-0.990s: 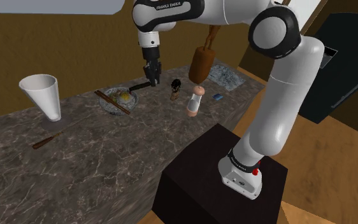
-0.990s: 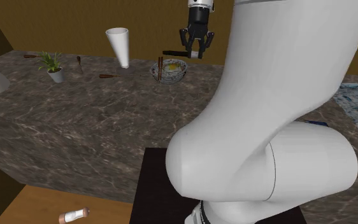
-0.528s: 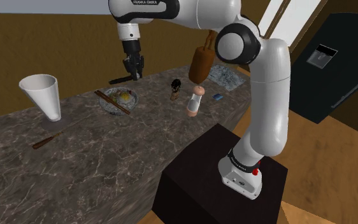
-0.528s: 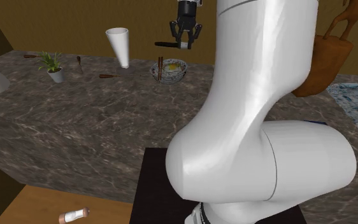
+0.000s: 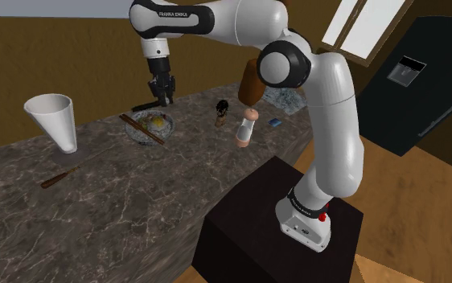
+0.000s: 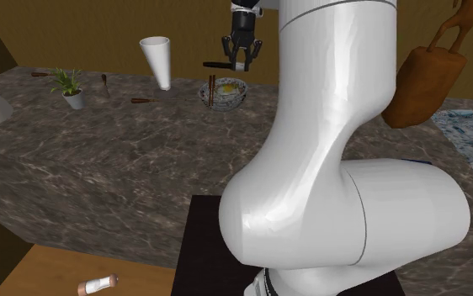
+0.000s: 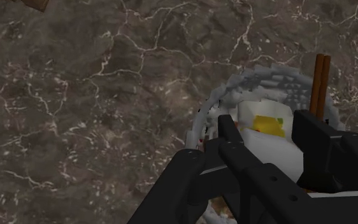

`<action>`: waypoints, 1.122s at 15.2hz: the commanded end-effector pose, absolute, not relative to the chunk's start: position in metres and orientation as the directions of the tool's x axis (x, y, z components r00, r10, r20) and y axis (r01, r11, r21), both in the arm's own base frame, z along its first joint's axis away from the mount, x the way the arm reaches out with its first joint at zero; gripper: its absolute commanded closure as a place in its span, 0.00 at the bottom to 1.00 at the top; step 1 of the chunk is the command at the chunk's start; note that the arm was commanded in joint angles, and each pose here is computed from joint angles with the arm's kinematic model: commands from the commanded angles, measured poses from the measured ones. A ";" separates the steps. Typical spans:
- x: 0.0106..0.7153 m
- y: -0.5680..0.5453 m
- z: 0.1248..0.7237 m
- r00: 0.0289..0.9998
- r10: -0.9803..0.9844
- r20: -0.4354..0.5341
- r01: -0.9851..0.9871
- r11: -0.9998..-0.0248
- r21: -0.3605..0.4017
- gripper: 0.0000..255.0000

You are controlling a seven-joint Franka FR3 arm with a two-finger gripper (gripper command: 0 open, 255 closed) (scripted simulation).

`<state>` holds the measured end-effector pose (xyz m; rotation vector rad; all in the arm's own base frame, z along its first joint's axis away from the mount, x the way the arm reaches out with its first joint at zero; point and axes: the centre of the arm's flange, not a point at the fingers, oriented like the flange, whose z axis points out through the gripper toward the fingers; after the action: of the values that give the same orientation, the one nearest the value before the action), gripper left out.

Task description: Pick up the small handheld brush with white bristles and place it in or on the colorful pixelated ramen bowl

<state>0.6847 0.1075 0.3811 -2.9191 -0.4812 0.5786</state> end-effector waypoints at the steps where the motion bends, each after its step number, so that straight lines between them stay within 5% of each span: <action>1: 0.685 0.107 0.370 0.876 0.332 -0.349 0.284 -0.941 -0.184 1.00; 16: 0.685 0.107 0.331 0.876 0.332 -0.349 0.284 -0.941 -0.184 1.00; 17: 0.685 0.107 0.331 0.876 0.332 -0.349 0.284 -0.941 -0.184 0.00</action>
<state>0.6851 0.1069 0.3308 -2.9192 -0.4813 0.5777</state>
